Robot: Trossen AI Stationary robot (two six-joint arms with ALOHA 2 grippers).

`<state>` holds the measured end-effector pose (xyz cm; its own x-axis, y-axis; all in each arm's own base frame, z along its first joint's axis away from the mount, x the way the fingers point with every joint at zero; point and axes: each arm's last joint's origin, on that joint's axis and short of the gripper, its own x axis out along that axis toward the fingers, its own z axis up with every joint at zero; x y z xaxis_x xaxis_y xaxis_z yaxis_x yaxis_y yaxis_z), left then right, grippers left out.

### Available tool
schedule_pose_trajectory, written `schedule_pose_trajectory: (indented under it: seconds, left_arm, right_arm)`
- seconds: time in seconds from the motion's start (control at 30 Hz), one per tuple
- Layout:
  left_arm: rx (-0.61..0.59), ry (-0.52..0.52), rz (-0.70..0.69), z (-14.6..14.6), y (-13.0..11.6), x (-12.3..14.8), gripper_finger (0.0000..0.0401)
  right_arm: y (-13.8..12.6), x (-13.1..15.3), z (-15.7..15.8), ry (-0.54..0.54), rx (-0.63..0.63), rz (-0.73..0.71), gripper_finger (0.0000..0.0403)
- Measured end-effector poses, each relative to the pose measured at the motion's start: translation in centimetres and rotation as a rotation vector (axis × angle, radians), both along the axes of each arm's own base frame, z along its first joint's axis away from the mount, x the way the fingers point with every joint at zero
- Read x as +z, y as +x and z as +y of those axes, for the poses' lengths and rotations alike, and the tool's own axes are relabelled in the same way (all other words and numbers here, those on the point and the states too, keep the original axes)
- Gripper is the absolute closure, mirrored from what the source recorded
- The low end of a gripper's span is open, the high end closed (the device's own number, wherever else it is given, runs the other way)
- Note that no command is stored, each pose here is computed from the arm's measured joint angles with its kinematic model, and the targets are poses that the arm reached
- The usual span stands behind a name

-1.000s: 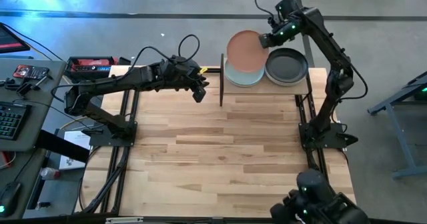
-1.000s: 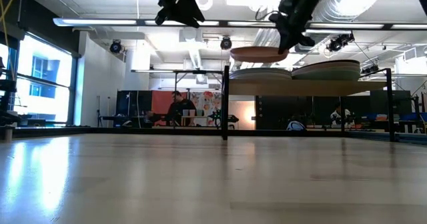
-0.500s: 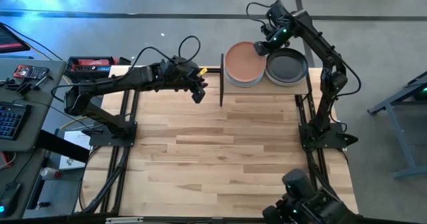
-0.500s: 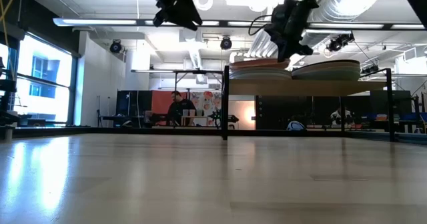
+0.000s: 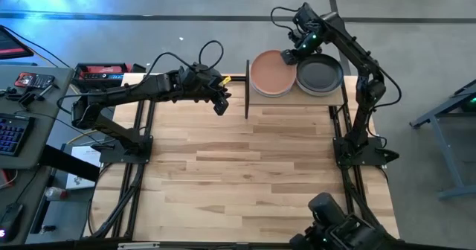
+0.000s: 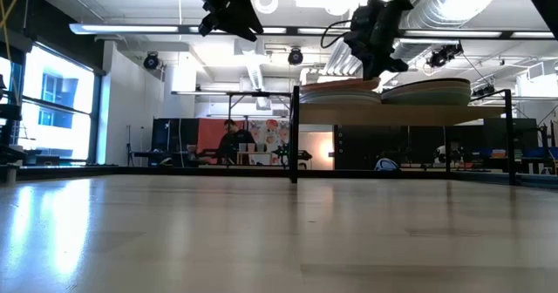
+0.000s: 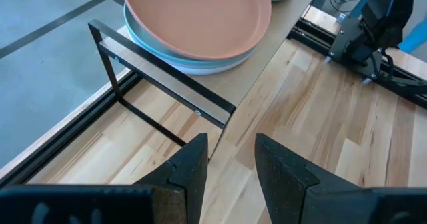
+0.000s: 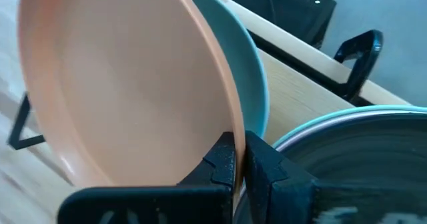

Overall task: Place and stack plates onto a shelf
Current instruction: Stack the light orange plate on top of the blue plate on the shelf

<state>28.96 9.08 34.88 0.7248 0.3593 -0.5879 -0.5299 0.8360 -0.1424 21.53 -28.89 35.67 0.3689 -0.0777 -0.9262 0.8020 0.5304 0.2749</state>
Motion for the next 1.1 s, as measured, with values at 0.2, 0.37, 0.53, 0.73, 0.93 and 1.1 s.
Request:
schedule_pose_trajectory:
  seconds: [0.2,0.37,0.53,0.73,0.93,1.1]
  left_arm:
    - [0.000,0.000,0.001,0.0,0.0,0.0,0.0288]
    - [0.000,0.000,0.001,0.0,0.0,0.0,0.0288]
    - [0.000,-0.004,0.015,0.0,-0.1,-0.1,0.0288]
    - [0.000,-0.015,0.051,-0.1,-0.3,-0.4,0.0288]
    - [-0.003,-0.016,0.054,-0.2,-0.3,-0.4,0.0288]
    - [-0.003,-0.016,0.054,-0.2,-0.3,-0.4,0.0288]
  right_arm:
    - [0.7,0.0,0.4,-0.044,0.033,0.034,0.0403]
    - [1.2,0.1,0.5,-0.064,0.048,0.021,0.0402]
    - [1.3,0.1,0.6,-0.069,0.049,0.023,0.0402]
    - [1.2,0.1,0.5,-0.084,0.026,0.048,0.0402]
    - [1.4,0.0,0.8,-0.078,0.059,0.051,0.0402]
    - [1.5,0.0,0.9,-0.069,0.053,0.054,0.0402]
